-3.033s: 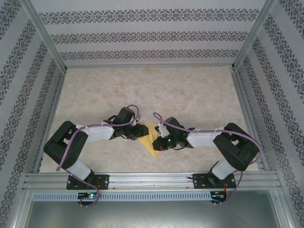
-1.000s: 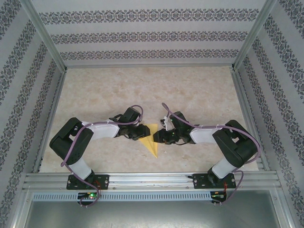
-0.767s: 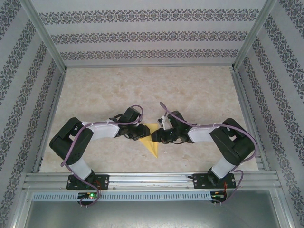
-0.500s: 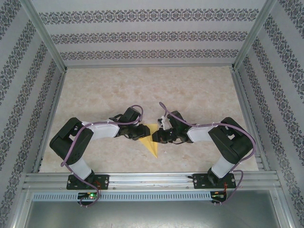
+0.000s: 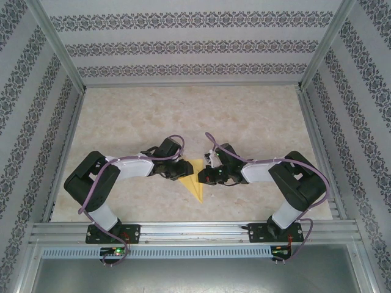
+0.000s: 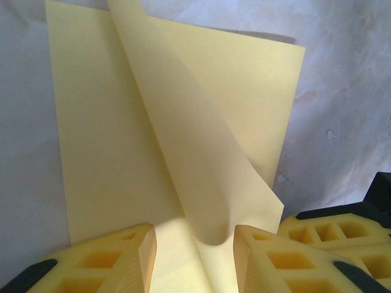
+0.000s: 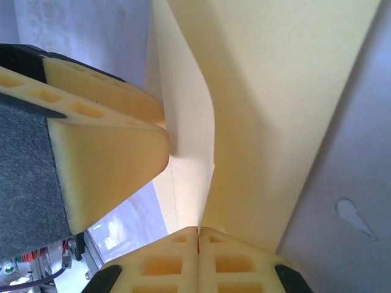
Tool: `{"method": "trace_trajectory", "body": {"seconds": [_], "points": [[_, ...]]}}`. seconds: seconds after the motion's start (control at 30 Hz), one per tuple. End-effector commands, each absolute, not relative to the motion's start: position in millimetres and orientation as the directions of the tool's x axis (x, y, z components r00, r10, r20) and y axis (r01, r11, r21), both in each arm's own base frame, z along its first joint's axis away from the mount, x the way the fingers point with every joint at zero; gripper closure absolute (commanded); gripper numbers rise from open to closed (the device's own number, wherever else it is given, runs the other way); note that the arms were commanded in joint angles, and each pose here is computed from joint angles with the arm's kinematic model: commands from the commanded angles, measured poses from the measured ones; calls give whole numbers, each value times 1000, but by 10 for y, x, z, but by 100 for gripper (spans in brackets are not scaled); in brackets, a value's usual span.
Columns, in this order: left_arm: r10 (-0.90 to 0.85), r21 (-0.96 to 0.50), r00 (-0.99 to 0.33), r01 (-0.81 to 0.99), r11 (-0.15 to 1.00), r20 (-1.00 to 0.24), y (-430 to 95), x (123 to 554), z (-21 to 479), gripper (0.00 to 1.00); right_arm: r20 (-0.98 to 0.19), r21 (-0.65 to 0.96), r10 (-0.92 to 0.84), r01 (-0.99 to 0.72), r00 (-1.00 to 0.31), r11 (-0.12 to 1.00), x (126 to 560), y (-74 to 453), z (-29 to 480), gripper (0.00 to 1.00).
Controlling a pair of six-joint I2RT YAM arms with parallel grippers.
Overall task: Fold a paper plane with a square sheet of paper (fold left side to right side)
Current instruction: Fourth fold the wing at the center of the table.
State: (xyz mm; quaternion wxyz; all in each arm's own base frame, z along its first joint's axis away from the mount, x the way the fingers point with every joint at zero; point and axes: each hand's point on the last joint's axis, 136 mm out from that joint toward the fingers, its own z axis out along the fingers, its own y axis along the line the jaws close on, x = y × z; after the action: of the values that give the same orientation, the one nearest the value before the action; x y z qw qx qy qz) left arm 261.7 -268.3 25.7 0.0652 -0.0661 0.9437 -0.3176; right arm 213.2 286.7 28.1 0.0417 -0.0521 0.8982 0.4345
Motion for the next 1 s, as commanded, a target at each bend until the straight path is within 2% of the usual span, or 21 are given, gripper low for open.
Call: {"method": "trace_trajectory", "body": {"seconds": [0.0,0.97], "points": [[-160,-535,-986,-114,837,-41,-2570,2488,98,61,-142,751,-55,-144,-988,645,2137,2783,262,100],[-165,-533,-985,-119,838,-40,-2552,2472,83,61,-113,706,-49,-115,-992,699,2149,2684,45,100]]}}
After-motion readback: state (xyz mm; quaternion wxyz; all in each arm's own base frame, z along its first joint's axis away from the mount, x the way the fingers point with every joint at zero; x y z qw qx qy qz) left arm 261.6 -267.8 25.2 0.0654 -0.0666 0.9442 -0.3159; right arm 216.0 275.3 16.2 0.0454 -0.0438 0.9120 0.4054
